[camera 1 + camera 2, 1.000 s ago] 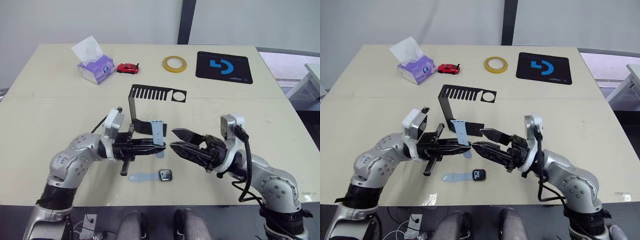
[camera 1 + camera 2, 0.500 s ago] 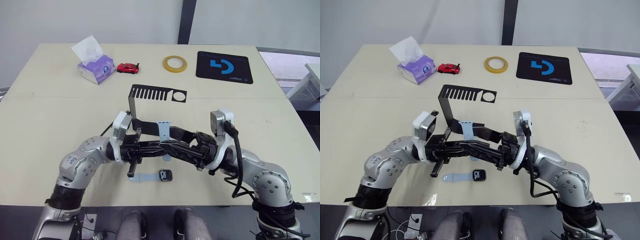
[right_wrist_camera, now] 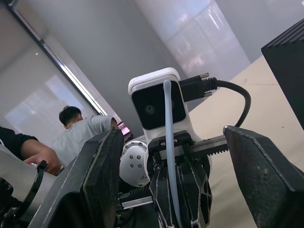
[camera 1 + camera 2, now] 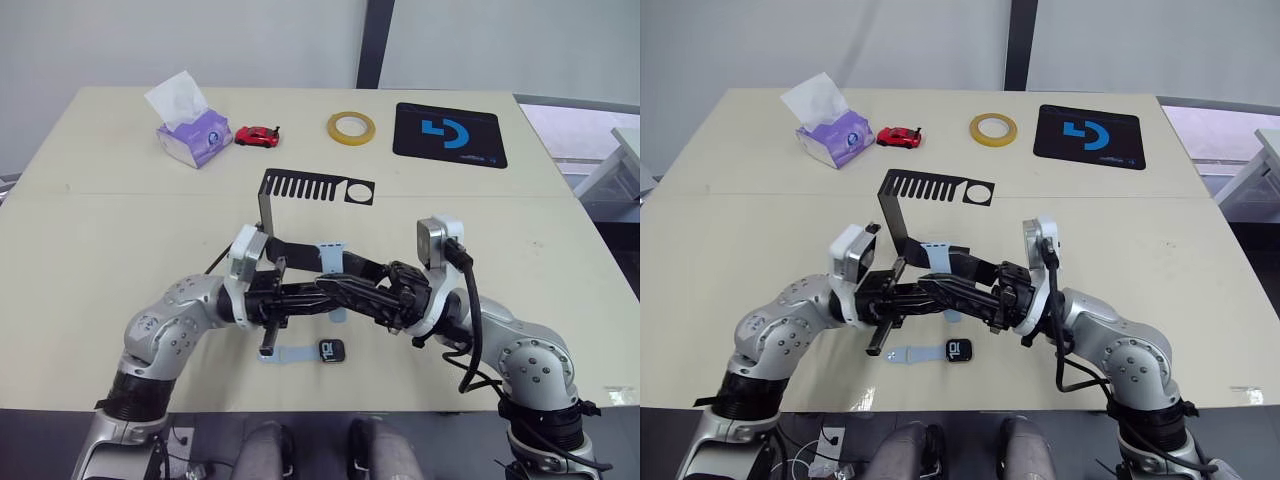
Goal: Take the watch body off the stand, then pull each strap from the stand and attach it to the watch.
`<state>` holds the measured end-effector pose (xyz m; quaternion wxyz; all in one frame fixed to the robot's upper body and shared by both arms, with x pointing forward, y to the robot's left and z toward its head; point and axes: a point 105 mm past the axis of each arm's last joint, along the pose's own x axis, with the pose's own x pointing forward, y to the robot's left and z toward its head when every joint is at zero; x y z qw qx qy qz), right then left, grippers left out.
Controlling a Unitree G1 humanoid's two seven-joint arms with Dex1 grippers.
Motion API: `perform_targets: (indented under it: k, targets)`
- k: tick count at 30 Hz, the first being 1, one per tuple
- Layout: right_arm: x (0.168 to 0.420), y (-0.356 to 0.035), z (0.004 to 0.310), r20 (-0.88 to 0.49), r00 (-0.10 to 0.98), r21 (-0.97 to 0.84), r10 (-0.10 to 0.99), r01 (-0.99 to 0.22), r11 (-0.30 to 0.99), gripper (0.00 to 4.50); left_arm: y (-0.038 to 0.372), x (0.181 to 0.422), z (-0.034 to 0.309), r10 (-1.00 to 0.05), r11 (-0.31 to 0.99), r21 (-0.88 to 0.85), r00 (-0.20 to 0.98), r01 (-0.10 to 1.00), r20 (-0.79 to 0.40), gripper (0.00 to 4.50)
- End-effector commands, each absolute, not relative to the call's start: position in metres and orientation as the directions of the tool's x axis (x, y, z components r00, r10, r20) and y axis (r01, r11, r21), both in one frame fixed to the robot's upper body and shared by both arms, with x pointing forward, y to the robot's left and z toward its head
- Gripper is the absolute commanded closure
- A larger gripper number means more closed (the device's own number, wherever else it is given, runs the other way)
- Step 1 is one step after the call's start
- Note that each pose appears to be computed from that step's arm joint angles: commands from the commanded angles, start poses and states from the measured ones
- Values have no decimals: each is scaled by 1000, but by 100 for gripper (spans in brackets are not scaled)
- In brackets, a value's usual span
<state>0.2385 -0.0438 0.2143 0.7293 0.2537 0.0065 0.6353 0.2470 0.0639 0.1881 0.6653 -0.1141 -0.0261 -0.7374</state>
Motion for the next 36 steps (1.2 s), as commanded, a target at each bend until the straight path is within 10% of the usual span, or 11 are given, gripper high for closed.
perform_targets:
  k: [1,24,27,32,36]
  targets:
    - [235,-44,222,352,180,363,919,-931,44,86,61,238,193,-971,-146,-76,-128,986,202,450]
    - [237,-44,227,388,176,359,905,-933,28,86,61,239,189,-974,-124,-80,-106,989,202,450]
    - [237,-44,228,390,174,360,904,-933,25,163,61,239,188,-973,-121,-78,-103,990,206,450]
    - [235,-43,227,389,164,362,906,-932,13,417,61,239,189,-973,-116,-75,-98,990,209,450]
    - [234,-42,228,394,156,363,906,-932,2,445,61,239,188,-974,-115,-67,-99,991,206,450]
